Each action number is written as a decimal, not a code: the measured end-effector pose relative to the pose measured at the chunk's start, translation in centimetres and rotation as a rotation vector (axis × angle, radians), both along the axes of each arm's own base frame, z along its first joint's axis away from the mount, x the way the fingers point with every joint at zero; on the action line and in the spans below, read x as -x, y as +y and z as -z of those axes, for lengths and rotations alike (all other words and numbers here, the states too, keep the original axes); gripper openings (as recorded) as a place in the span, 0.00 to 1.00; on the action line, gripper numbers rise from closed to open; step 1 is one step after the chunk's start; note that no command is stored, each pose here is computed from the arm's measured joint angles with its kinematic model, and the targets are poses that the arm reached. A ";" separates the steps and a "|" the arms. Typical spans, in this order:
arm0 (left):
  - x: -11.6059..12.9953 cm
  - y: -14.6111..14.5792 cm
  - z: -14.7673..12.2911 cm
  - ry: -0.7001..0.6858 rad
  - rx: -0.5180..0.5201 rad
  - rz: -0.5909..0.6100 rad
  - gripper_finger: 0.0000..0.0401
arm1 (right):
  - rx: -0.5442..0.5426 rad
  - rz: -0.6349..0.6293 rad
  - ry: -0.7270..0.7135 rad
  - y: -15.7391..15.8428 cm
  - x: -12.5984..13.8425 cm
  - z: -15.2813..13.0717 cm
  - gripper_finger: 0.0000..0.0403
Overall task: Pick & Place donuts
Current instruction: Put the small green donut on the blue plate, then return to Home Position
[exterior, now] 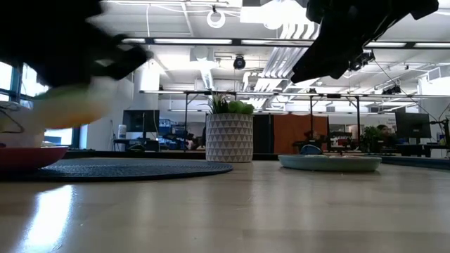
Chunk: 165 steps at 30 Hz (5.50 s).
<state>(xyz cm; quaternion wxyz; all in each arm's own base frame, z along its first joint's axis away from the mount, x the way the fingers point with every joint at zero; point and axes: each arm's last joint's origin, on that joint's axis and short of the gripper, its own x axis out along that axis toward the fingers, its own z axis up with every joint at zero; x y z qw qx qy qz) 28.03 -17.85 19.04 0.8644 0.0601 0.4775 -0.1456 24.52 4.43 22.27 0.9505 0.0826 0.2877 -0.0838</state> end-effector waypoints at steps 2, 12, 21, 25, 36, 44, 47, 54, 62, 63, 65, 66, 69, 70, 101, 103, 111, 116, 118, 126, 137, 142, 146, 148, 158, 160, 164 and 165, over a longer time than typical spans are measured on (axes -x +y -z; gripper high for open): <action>-1.7 1.3 -1.5 -0.073 -0.014 -0.085 0.06 | 0.001 0.003 -0.001 0.0 0.0 0.0 0.41; -8.3 12.8 -3.9 -0.362 0.083 -0.391 0.01 | -0.035 -0.006 0.242 -0.3 2.0 1.4 0.39; -13.0 19.8 0.7 -0.449 0.121 -0.451 0.02 | -0.053 0.005 0.590 0.3 5.3 3.0 0.36; -15.9 21.8 2.5 -0.468 0.111 -0.575 0.02 | 0.005 -0.004 0.563 0.6 5.2 2.9 0.36; -19.1 24.2 4.5 -0.339 0.079 -0.592 0.03 | 0.005 -0.004 0.546 0.7 5.1 2.8 0.35; -19.0 24.2 4.9 -0.308 0.033 -0.617 0.26 | 0.003 -0.004 0.538 0.7 5.0 2.8 0.35; -18.7 24.3 4.5 -0.294 0.030 -0.618 0.34 | 0.002 -0.006 0.536 0.7 5.0 2.8 0.35; -17.5 23.9 0.3 -0.299 0.055 -0.562 0.41 | 0.017 -0.016 0.504 0.6 4.6 1.8 0.35; -12.4 23.1 -8.1 -0.188 0.023 -0.434 0.41 | 0.000 -0.038 0.506 0.9 4.0 -3.7 0.35; -11.2 23.0 -9.5 -0.143 0.033 -0.450 0.41 | 0.009 -0.030 0.501 0.9 4.0 -4.8 0.35; -9.0 22.8 -12.8 -0.142 0.046 -0.464 0.41 | 0.051 -0.014 0.472 0.7 4.0 -7.1 0.35; -7.5 22.6 -14.2 -0.135 0.045 -0.467 0.41 | 0.077 -0.008 0.447 0.6 4.1 -8.1 0.34; -2.8 22.0 -18.9 -0.220 0.057 -0.470 0.41 | 0.147 -0.021 0.334 0.5 4.9 -11.1 0.34; -0.9 21.7 -19.8 -0.231 0.061 -0.473 0.41 | 0.155 -0.038 0.304 0.4 5.5 -11.8 0.34; 20.0 17.7 -5.6 -1.075 0.206 -0.241 0.41 | 0.210 -0.252 -0.732 -1.5 14.9 0.0 0.34; 20.0 17.7 -4.8 -1.102 0.203 -0.236 0.41 | 0.234 -0.251 -0.760 -1.6 15.0 0.7 0.34; 19.0 17.7 -1.7 -1.155 0.205 -0.230 0.41 | 0.224 -0.193 -0.794 -1.7 15.1 2.5 0.34; 18.6 17.7 -0.5 -1.216 0.173 -0.209 0.41 | 0.210 -0.173 -0.802 -1.7 15.0 3.2 0.34; 18.5 17.7 -0.2 -1.218 0.168 -0.207 0.41 | 0.210 -0.173 -0.802 -1.7 15.0 3.3 0.34; 18.3 17.8 1.2 -1.091 0.157 -0.220 0.41 | 0.216 -0.183 -0.779 -1.7 14.9 3.5 0.34; 18.2 17.8 2.1 -0.997 0.143 -0.234 0.41 | 0.219 -0.184 -0.778 -1.7 14.9 3.6 0.34; 18.2 17.8 2.1 -0.995 0.141 -0.237 0.41 | 0.219 -0.185 -0.778 -1.7 14.9 3.6 0.34; 18.2 17.8 2.2 -0.995 0.141 -0.238 0.41 | 0.219 -0.185 -0.778 -1.7 14.9 3.6 0.34; 18.2 17.8 2.2 -0.994 0.141 -0.237 0.41 | 0.219 -0.185 -0.778 -1.7 14.9 3.6 0.34; 18.2 17.8 2.2 -0.992 0.141 -0.237 0.41 | 0.219 -0.185 -0.778 -1.7 14.9 3.6 0.34; 18.2 17.8 2.2 -0.992 0.141 -0.237 0.41 | 0.219 -0.185 -0.778 -1.7 14.9 3.6 0.34; 18.2 17.8 2.2 -0.991 0.141 -0.237 0.41 | 0.219 -0.185 -0.778 -1.7 14.9 3.6 0.34; 18.2 17.8 2.2 -0.991 0.141 -0.237 0.41 | 0.219 -0.185 -0.778 -1.7 14.9 3.6 0.34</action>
